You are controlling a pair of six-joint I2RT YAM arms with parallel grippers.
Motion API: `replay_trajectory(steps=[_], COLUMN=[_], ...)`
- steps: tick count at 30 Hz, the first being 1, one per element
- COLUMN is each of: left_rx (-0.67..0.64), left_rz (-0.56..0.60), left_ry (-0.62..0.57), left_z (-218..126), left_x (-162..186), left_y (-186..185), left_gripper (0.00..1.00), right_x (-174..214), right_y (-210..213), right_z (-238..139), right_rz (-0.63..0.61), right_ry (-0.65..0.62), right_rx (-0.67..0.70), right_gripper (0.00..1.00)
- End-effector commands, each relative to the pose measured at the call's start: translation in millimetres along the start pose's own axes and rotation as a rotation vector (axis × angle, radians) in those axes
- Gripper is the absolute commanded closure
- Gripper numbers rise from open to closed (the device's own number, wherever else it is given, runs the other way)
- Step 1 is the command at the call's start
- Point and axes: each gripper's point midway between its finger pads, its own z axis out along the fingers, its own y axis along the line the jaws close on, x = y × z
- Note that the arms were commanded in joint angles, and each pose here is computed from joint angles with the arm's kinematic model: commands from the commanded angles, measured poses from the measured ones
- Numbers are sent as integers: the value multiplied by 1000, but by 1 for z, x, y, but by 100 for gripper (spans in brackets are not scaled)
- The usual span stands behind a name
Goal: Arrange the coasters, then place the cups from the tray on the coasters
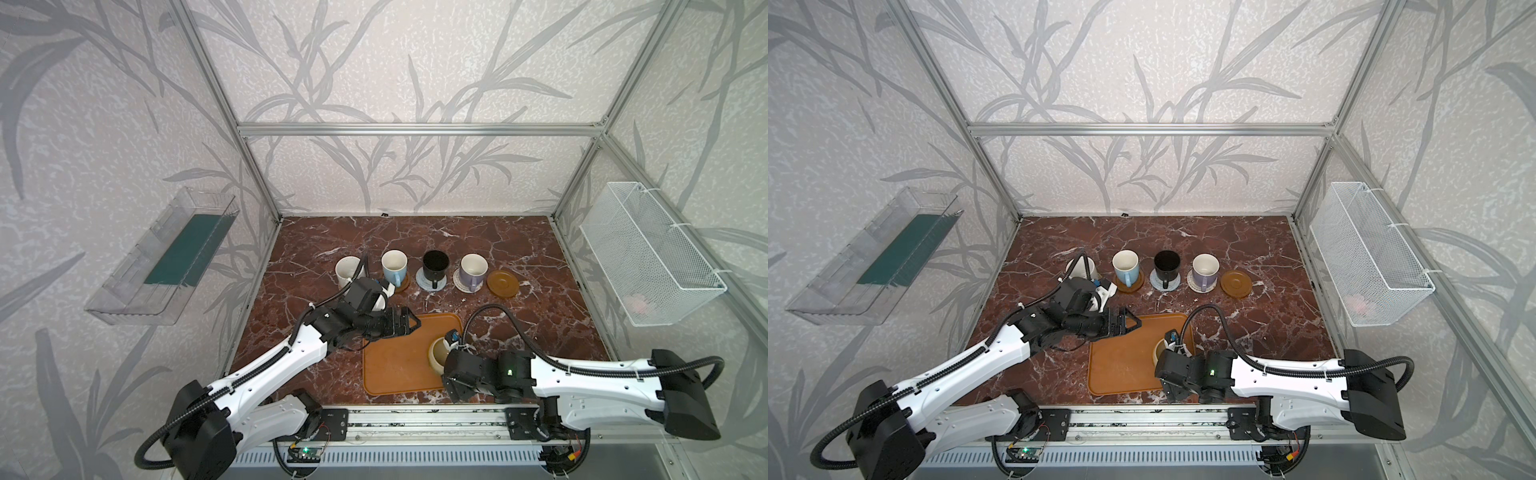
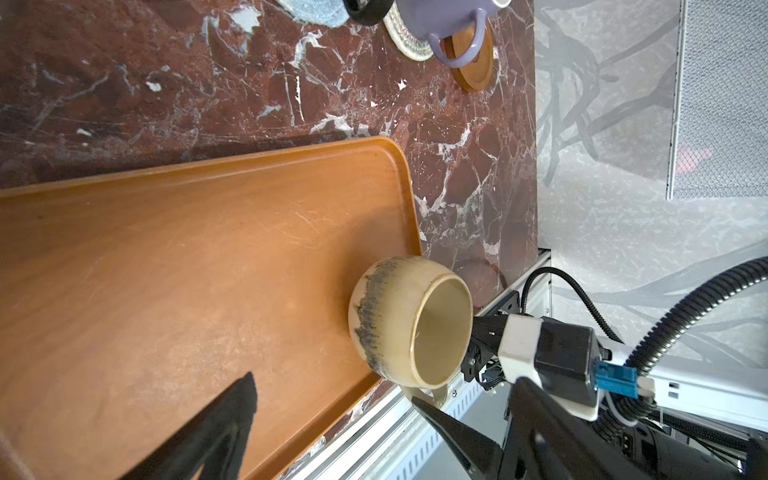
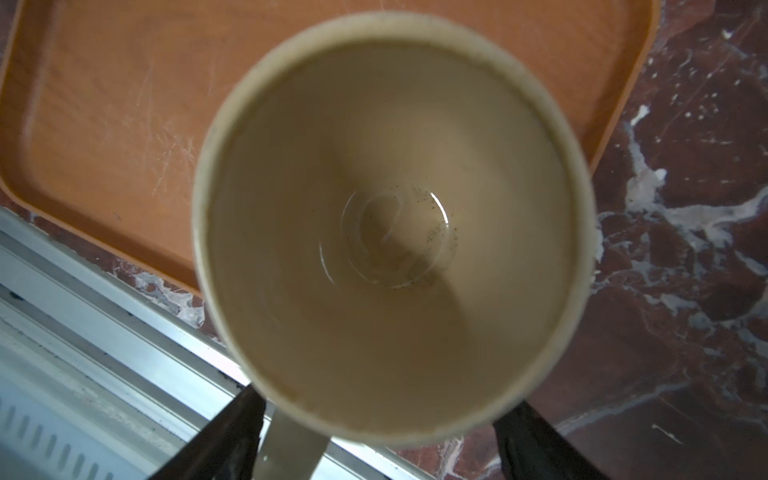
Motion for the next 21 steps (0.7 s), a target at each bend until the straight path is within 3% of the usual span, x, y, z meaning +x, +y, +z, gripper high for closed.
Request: replay_trajectory(steps=[1, 6, 21], left_rx=[-8, 17, 63], left_rz=[-11, -27, -70], left_ry=[-7, -9, -1], left_z=[-3, 1, 19], left_x=[4, 6, 22], left_y=[3, 2, 6], left_gripper=[2, 3, 3], right_x=[-3, -9, 4], right_y=[-14, -18, -5], right_z=[1, 3, 26], right_rz=[18, 13, 43], right_ry=[-36, -73, -2], right_rx=[73, 103, 71], right_gripper=[25, 38, 59])
